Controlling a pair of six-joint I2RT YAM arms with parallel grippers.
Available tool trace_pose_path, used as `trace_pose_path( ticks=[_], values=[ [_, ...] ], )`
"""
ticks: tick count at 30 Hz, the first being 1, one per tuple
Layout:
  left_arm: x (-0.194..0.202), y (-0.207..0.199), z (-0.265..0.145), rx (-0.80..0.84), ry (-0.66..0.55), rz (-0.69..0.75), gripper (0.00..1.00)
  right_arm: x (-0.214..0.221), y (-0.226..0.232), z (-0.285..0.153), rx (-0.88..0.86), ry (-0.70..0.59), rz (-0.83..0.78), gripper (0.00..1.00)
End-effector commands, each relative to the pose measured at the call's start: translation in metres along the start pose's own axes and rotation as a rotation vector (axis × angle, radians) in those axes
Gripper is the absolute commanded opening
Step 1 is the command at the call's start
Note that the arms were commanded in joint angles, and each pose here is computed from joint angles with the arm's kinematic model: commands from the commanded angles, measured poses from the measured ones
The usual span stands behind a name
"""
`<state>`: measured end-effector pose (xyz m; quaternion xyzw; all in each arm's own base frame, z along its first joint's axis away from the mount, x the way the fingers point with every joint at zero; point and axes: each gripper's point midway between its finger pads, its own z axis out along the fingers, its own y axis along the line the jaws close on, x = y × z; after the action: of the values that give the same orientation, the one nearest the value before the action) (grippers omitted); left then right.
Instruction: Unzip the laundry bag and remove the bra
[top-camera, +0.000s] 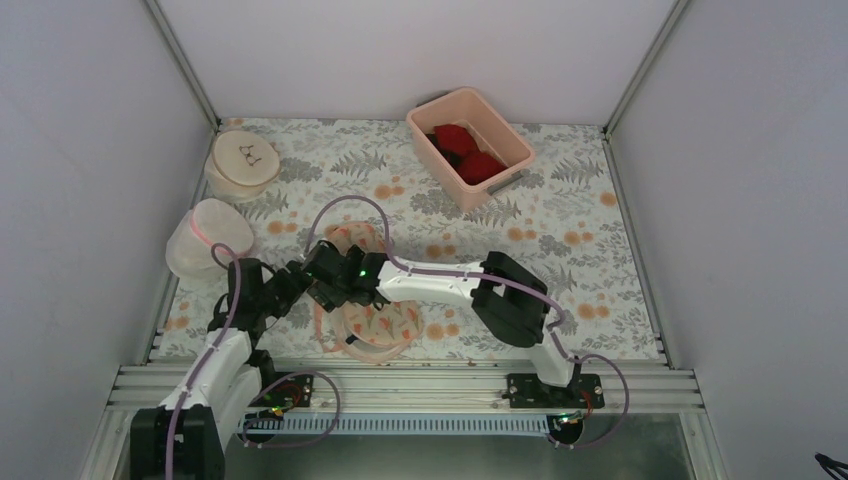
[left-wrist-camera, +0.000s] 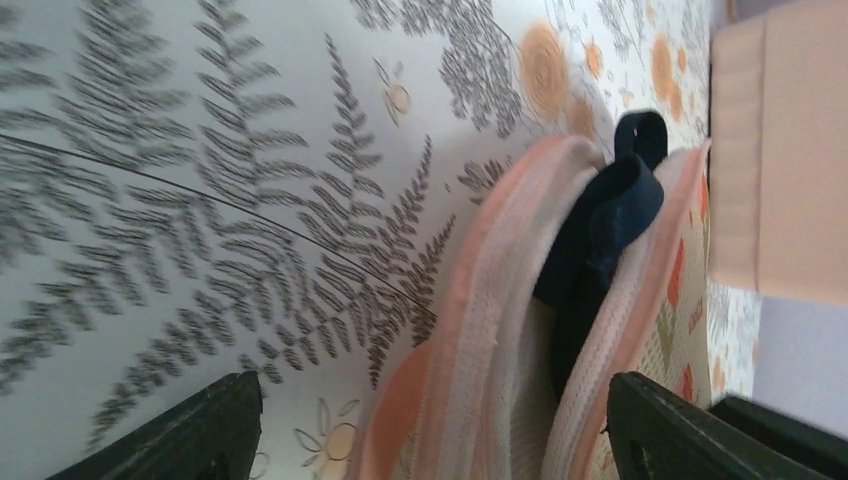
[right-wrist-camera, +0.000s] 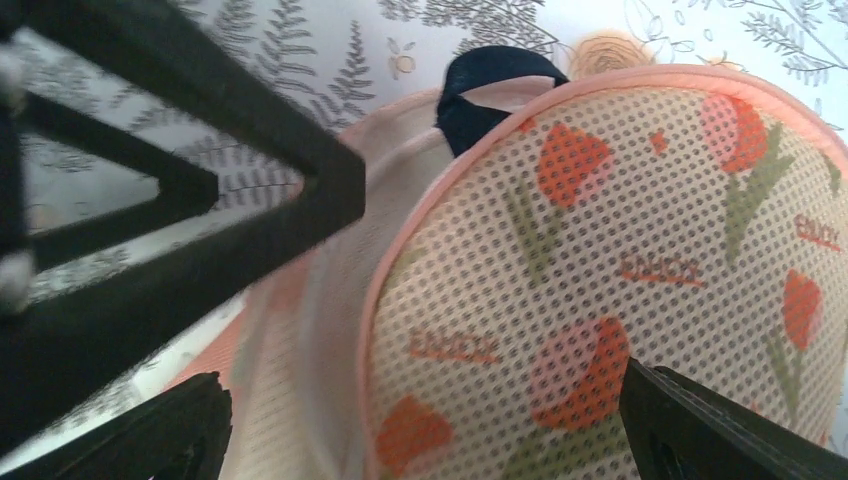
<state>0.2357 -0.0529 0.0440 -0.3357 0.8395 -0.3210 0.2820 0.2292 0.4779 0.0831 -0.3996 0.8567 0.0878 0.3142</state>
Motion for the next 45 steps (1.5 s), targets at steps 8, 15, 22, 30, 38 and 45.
trace_pose_path(
  ticks=[8,15,22,30,38,45],
  values=[
    [0.010,-0.003,0.016,0.039,0.022,0.093,0.51,-0.011,-0.020,0.021,0.146,-0.039,-0.066,1.00],
    [0.010,-0.005,0.018,0.046,0.020,0.119,0.04,-0.010,-0.030,0.021,0.195,-0.042,-0.081,1.00],
    [0.008,-0.006,0.018,0.050,0.015,0.126,0.02,-0.010,-0.051,0.016,0.289,-0.036,-0.087,1.00],
    [0.007,-0.009,0.017,0.061,0.008,0.134,0.02,-0.014,-0.074,-0.002,0.337,-0.055,-0.045,1.00],
    [0.006,-0.010,0.016,0.064,0.001,0.142,0.02,-0.004,-0.104,-0.013,0.383,-0.027,0.018,1.00],
    [0.005,-0.011,0.016,0.064,-0.002,0.147,0.02,-0.002,-0.116,-0.034,0.361,-0.045,0.062,1.00]
  ],
)
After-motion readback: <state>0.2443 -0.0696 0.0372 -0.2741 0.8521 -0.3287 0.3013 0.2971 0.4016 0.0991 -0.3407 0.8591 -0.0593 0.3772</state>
